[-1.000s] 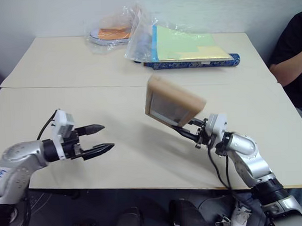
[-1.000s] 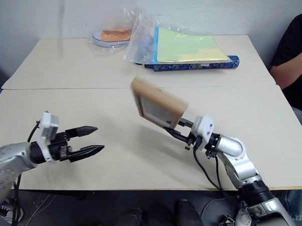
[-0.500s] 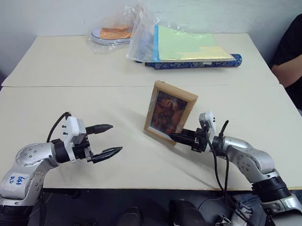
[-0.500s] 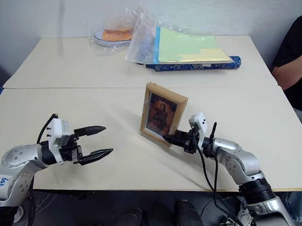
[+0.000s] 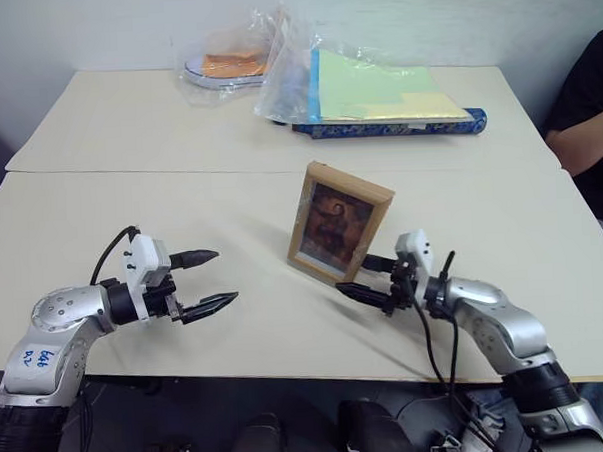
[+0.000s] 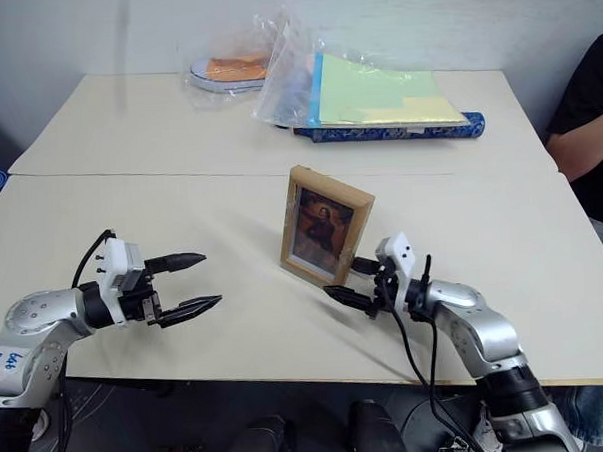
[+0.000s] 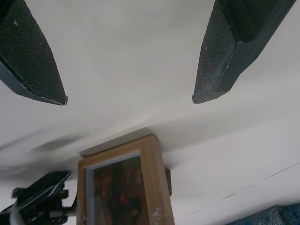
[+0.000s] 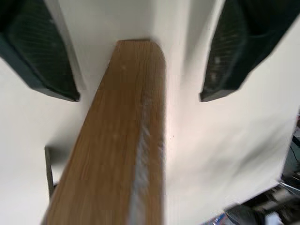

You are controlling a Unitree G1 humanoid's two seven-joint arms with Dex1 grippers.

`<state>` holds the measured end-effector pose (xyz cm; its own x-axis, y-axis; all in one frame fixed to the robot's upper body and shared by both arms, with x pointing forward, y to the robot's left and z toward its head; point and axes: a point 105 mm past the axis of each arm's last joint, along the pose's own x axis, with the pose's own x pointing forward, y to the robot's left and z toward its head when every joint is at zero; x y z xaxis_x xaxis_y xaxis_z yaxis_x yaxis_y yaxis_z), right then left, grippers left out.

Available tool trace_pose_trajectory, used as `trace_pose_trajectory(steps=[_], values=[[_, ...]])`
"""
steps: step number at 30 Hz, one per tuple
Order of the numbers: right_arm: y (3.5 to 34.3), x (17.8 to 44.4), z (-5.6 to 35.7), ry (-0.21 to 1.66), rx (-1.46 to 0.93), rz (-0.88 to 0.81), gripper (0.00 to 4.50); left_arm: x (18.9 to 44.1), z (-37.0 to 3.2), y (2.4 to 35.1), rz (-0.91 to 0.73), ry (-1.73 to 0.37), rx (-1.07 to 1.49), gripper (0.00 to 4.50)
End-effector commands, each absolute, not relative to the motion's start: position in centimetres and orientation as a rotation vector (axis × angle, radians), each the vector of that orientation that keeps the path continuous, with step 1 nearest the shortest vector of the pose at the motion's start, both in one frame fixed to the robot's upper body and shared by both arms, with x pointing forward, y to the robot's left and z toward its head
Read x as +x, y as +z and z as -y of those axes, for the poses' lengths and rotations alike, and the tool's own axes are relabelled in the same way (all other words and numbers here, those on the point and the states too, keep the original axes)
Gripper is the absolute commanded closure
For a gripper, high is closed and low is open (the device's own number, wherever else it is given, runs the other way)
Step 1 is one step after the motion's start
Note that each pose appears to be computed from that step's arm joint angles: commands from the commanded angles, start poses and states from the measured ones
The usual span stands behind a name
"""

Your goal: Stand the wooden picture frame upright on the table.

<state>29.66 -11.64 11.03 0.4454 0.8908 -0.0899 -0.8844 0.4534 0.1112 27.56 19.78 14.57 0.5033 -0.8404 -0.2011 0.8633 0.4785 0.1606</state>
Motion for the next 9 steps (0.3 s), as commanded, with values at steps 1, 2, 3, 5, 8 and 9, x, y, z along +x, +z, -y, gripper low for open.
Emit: trace_pose_trajectory(steps=[1, 2, 3, 5, 8, 9], values=[[13.3, 27.9, 13.8, 1.145, -0.068, -0.018, 0.05, 27.2, -22.3, 13.8, -0.138, -0.978, 0.304, 0.00], [13.3, 27.6, 14.6, 1.138, -0.101, -0.008, 0.05, 27.1, -22.8, 13.4, -0.152, -0.962, 0.316, 0.00], [13.3, 27.3, 15.4, 1.134, -0.156, 0.008, 0.05, 27.0, -23.3, 13.0, -0.166, -0.944, 0.329, 0.00], [12.9, 26.4, 17.2, 1.142, -0.365, 0.069, 0.05, 26.6, -24.4, 12.3, -0.180, -0.909, 0.379, 0.00], [12.5, 25.8, 19.4, 1.109, -0.516, 0.117, 0.05, 26.0, -25.3, 11.9, -0.191, -0.889, 0.397, 0.00], [12.2, 25.6, 20.0, 1.103, -0.555, 0.115, 0.05, 25.9, -25.6, 11.8, -0.191, -0.879, 0.408, 0.00]])
